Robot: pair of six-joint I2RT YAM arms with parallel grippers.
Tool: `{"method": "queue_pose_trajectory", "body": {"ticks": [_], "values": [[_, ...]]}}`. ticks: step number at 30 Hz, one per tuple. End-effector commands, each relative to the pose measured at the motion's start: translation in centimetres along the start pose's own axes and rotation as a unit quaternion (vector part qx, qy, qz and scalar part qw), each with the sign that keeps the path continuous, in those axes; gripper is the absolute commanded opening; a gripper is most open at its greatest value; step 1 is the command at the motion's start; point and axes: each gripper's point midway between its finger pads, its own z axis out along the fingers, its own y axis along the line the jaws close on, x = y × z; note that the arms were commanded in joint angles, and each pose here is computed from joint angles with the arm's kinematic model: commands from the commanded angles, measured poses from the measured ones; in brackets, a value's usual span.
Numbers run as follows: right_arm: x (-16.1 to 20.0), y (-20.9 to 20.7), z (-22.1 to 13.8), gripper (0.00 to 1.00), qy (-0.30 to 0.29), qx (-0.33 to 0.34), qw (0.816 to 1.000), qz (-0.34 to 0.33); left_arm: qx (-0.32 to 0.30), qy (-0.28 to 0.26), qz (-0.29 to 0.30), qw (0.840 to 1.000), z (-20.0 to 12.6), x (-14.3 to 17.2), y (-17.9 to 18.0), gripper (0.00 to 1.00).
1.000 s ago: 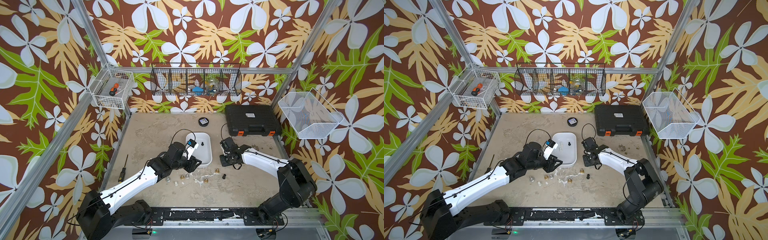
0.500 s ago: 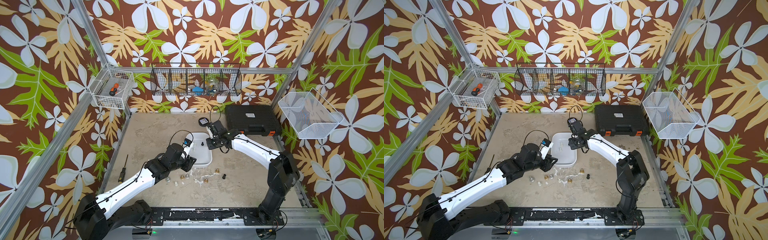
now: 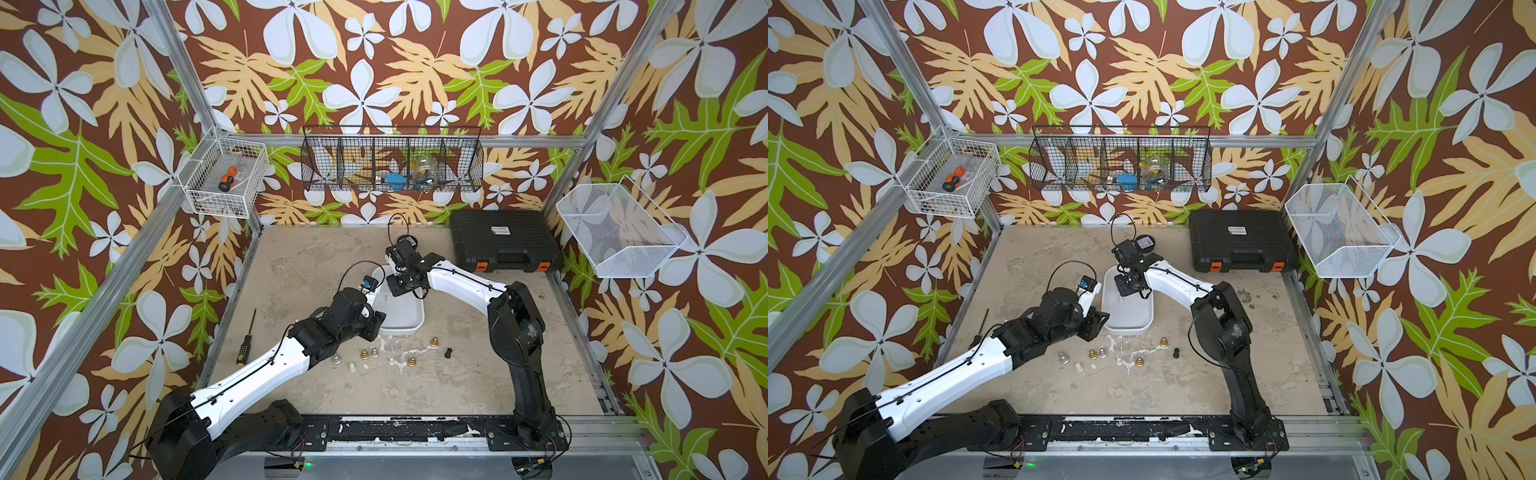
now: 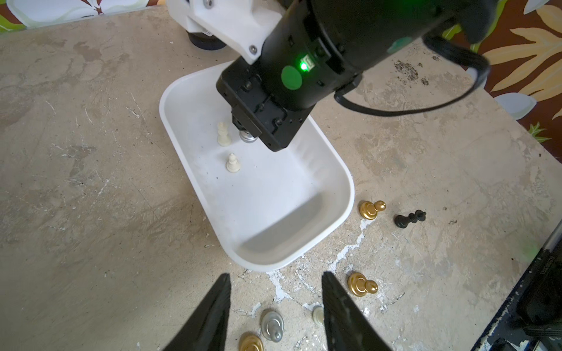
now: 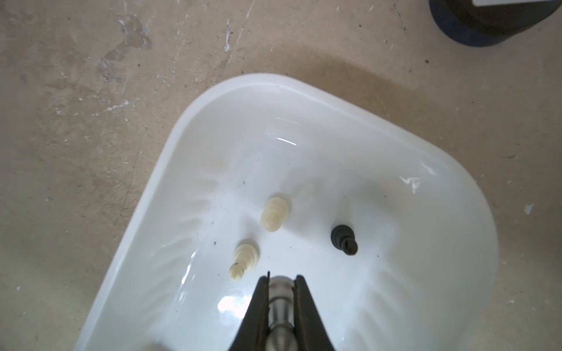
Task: Put the chess pieces into the storage box
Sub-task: Place the chess piece in the storage box.
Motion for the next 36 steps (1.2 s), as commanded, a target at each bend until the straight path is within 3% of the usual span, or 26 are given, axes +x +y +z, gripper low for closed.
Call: {"method": "queue_pose_trajectory", "body": {"ticks": [1, 18, 36], "values": [[0.1, -0.1, 0.7, 0.14, 0.003, 0.005, 1.0, -0.001, -0.006, -0.002, 0.003, 1.0, 0.0, -0.1, 0.2, 0.51], [0.7, -0.7, 3.4, 0.14, 0.001, -0.001, 1.0, 0.031, -0.007, 0.005, 0.006, 1.0, 0.2, 0.1, 0.2, 0.51], [0.4, -1.6, 3.5, 0.19, -0.001, 0.03, 0.999, 0.029, -0.008, 0.007, 0.005, 1.0, 0.2, 0.2, 0.2, 0.51]]}}
